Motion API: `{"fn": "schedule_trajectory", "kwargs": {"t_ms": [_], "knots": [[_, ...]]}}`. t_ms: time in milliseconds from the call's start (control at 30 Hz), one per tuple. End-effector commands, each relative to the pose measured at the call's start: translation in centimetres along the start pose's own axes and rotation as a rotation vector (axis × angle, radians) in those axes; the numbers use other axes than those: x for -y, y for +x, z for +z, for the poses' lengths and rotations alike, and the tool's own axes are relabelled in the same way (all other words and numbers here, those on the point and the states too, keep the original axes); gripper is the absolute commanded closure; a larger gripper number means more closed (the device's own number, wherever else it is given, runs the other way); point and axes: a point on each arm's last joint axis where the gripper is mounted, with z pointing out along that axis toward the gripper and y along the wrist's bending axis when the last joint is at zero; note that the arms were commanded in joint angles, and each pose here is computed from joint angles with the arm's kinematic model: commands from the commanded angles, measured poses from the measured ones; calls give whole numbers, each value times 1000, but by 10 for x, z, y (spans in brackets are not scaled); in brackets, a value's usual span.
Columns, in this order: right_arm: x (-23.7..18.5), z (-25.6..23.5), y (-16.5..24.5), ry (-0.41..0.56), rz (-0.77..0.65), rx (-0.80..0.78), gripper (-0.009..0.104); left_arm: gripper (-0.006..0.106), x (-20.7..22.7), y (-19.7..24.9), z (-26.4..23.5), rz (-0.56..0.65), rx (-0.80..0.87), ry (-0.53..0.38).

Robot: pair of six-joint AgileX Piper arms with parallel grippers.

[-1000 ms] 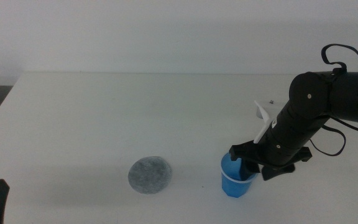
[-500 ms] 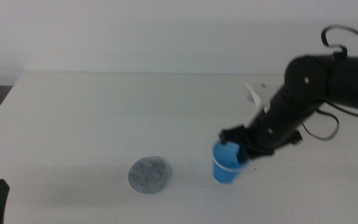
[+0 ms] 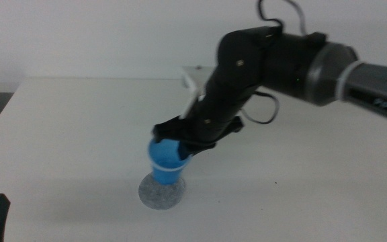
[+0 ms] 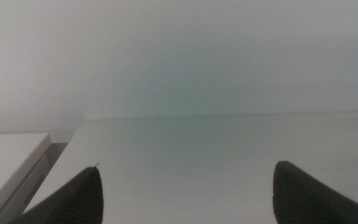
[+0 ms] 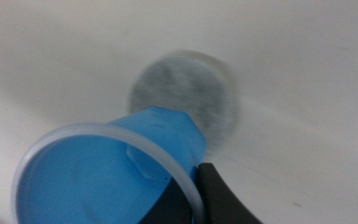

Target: Place an empty cup on a cup mat.

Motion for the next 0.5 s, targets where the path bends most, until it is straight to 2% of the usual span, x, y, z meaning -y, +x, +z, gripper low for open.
{"fn": "schedule_trajectory", "kwargs": {"t_ms": [0, 133, 467], "knots": [[-15, 4, -1, -6, -38, 2, 98, 7, 0, -1, 0, -5, 17, 2], [-25, 22, -2, 3, -63, -20, 98, 7, 0, -1, 0, -5, 17, 2], [-15, 48, -3, 76, -57, -36, 98, 7, 0, -1, 0, -5, 17, 2]]}}
